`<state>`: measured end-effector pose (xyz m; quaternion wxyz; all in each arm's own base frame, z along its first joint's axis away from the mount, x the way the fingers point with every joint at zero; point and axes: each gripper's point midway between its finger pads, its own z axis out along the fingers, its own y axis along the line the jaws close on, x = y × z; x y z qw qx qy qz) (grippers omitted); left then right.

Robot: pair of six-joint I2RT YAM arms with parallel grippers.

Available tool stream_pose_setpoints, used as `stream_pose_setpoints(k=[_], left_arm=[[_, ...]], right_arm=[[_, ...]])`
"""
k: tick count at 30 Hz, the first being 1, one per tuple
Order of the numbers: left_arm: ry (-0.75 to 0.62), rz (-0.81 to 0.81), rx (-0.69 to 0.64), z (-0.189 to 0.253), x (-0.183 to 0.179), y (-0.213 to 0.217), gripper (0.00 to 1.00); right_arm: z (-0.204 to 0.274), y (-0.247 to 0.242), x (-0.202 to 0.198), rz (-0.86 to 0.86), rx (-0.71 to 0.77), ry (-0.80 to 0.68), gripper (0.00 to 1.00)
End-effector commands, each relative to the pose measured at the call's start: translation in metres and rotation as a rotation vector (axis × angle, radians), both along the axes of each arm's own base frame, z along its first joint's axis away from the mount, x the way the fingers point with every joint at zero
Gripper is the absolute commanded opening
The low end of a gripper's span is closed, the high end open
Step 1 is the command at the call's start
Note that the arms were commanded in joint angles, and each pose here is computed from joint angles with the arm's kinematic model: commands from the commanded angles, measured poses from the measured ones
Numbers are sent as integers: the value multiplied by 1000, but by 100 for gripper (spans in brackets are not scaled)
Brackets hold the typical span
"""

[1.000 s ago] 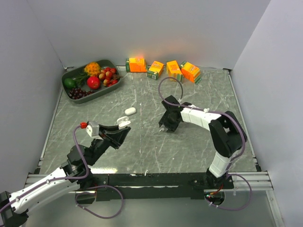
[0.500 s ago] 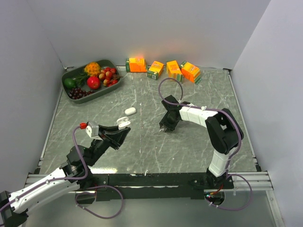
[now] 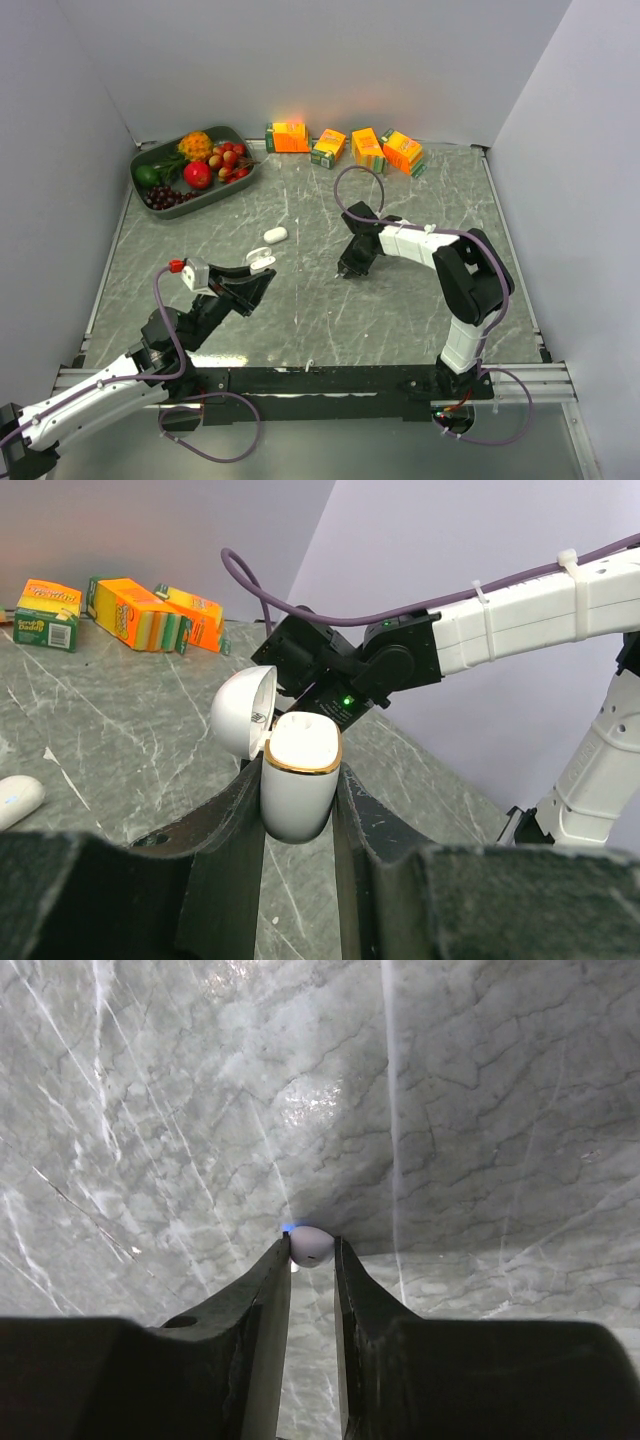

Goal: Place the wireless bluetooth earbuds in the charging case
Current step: Pick up the earbud from the center of the board.

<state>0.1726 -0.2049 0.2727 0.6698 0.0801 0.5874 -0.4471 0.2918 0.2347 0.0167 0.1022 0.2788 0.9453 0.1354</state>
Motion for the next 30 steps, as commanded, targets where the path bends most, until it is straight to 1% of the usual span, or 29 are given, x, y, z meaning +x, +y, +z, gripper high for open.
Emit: stream_pose_setpoints(k=[1, 3, 5, 8, 9, 10, 11, 12, 13, 14, 16, 17, 20, 21, 23, 24, 26, 28, 30], left_arm=[[-17, 8, -15, 5, 0, 2, 1], [-18, 10, -14, 5, 0, 2, 1], [-20, 13, -13, 6, 0, 3, 1], [-20, 21, -8, 5, 1, 4, 1], [-20, 24, -6, 4, 1, 4, 1], [-19, 24, -4, 4, 2, 4, 1], [-22, 25, -7, 5, 1, 4, 1], [-23, 27, -6, 5, 2, 4, 1], [-23, 27, 1, 4, 2, 3, 1], [-27, 30, 3, 4, 3, 3, 1], [-33, 30, 12, 5, 4, 0, 1], [-35, 29, 16, 5, 5, -1, 1], [-50, 27, 30, 9, 7, -5, 1], [-55, 26, 28, 11, 7, -5, 1], [-76, 16, 27, 15, 7, -9, 1], [-83, 9, 28, 16, 7, -11, 1], [-108, -7, 32, 20, 6, -16, 1], [-132, -13, 34, 24, 7, -20, 1], [-162, -35, 27, 27, 3, -23, 1]], right_arm=[[-6, -8, -3, 13, -32, 5, 6], [5, -11, 2, 24, -48, -30, 1], [17, -17, 8, 56, -88, -82, 0], [49, -30, 20, 102, -150, -219, 0], [75, -33, 24, 107, -138, -303, 0], [88, -36, 25, 164, -155, -365, 0], [118, -35, 28, 187, -138, -479, 0], [133, -37, 28, 216, -148, -536, 0], [148, -36, 26, 293, -175, -606, 0], [178, -35, 22, 312, -168, -705, 0], [205, -34, 16, 396, -186, -810, 0], [227, -32, 9, 412, -173, -879, 0], [262, -27, -7, 513, -169, -1004, 0], [271, -16, -17, 599, -160, -1048, 0], [292, -8, -33, 661, -122, -1132, 0], [302, 4, -45, 724, -89, -1185, 0], [318, 10, -59, 767, -44, -1245, 0], [330, 20, -74, 823, 8, -1280, 0], [336, 25, -83, 848, 30, -1307, 0]])
